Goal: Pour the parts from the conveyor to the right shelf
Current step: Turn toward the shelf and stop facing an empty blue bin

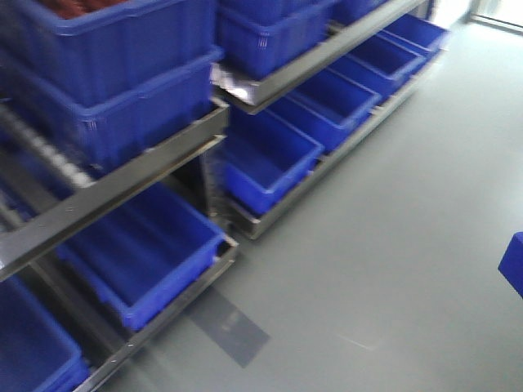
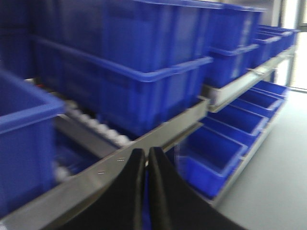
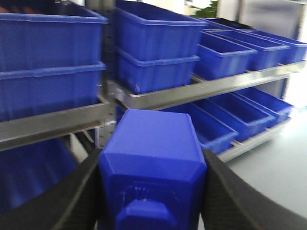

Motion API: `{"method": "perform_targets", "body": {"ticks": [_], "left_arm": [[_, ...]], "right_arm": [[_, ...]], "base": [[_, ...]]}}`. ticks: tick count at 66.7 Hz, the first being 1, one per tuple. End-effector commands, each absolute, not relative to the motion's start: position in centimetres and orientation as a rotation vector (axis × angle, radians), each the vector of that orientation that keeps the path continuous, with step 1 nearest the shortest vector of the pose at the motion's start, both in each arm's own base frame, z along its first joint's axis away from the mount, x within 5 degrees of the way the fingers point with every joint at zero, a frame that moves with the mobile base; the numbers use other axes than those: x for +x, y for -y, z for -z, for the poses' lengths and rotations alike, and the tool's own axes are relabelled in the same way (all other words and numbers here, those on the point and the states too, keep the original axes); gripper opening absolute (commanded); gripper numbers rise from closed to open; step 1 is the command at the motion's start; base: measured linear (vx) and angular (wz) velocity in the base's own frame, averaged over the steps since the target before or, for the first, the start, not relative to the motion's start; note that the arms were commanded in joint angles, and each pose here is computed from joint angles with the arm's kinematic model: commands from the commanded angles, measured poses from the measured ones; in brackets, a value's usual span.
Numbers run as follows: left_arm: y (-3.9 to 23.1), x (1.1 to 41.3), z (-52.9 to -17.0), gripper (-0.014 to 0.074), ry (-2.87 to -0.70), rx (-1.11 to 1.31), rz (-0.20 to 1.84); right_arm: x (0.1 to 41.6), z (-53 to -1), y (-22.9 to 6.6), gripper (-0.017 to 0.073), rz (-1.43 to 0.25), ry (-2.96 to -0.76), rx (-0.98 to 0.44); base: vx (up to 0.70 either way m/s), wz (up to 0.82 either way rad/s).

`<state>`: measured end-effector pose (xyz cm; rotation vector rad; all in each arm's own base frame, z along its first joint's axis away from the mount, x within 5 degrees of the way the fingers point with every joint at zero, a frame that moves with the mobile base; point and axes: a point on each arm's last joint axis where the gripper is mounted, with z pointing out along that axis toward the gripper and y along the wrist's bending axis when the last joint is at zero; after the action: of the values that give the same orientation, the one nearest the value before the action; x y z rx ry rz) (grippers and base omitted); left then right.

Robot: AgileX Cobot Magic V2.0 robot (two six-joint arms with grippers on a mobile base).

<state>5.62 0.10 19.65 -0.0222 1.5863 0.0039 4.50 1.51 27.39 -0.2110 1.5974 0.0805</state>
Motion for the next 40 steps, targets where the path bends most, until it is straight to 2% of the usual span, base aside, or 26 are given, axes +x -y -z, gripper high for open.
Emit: {"method": "perform_targets", "body": {"ticks": [1,40], "left_arm": [[-0.09,5.43,-21.21,-0.0006,-1.483,-0.031,0.007],[-0.09,5.43,-21.21,-0.0006,-1.483,-0.031,0.007]], "right_arm": [[4.55,-28.79,-1.22,-0.0008,-0.054,-1.519,-0.174],[4.55,-28.79,-1.22,-0.0008,-0.054,-1.519,-0.174]], "base": [[0.22,0.84],[0.18,0.74]]}}
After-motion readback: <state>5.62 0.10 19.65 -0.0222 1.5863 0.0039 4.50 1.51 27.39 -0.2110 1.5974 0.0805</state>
